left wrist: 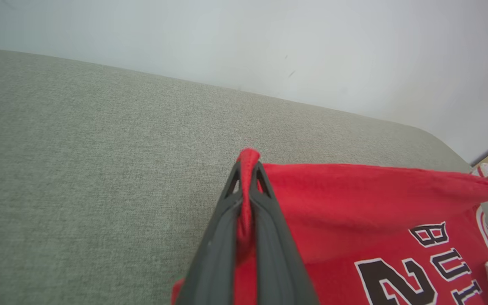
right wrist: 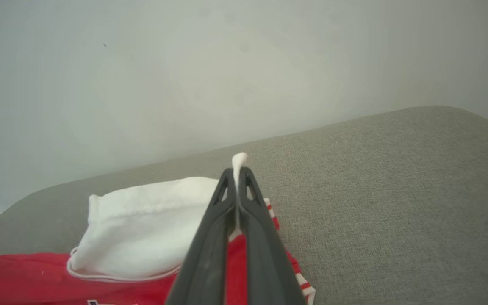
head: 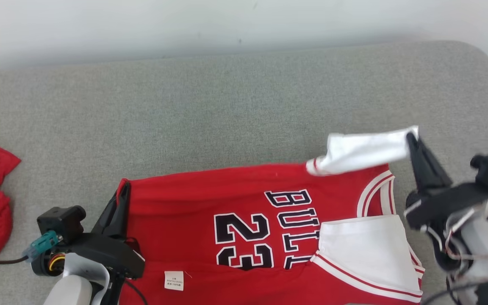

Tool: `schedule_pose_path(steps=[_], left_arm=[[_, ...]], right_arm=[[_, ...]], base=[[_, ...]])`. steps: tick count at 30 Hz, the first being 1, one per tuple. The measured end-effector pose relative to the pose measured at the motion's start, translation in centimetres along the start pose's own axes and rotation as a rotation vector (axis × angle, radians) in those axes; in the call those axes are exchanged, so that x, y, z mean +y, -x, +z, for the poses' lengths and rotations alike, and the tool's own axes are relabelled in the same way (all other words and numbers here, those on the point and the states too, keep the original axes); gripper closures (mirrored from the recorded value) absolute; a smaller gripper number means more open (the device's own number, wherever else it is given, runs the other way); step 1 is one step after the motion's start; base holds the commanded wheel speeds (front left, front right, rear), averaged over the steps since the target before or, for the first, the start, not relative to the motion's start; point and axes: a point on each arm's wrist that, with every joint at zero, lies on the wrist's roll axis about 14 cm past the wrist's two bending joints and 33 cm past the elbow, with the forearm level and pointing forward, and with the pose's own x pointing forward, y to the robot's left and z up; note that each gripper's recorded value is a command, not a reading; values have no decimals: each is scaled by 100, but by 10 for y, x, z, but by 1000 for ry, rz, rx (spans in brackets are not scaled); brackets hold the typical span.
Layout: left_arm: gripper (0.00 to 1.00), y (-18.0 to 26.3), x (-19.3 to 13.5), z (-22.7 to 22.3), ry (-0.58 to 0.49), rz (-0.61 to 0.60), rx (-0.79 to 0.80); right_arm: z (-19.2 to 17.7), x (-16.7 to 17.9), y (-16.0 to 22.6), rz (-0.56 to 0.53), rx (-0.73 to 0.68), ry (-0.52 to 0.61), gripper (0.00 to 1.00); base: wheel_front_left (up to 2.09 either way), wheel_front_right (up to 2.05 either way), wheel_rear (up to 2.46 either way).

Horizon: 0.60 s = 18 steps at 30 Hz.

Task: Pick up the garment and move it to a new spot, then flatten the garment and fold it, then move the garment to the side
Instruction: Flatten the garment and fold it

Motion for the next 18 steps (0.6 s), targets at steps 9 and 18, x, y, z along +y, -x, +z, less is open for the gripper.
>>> schedule_pose_path(steps=[9, 18], left_arm=[[100, 9, -6, 2, -4, -10, -17], [100, 26, -7, -5, -16, -3, -15]], right_arm=[[-24, 16, 41, 8, 44, -94, 100], [-48, 24, 74, -26, 108, -139, 100]], base=[[0, 0, 0], [0, 0, 0]])
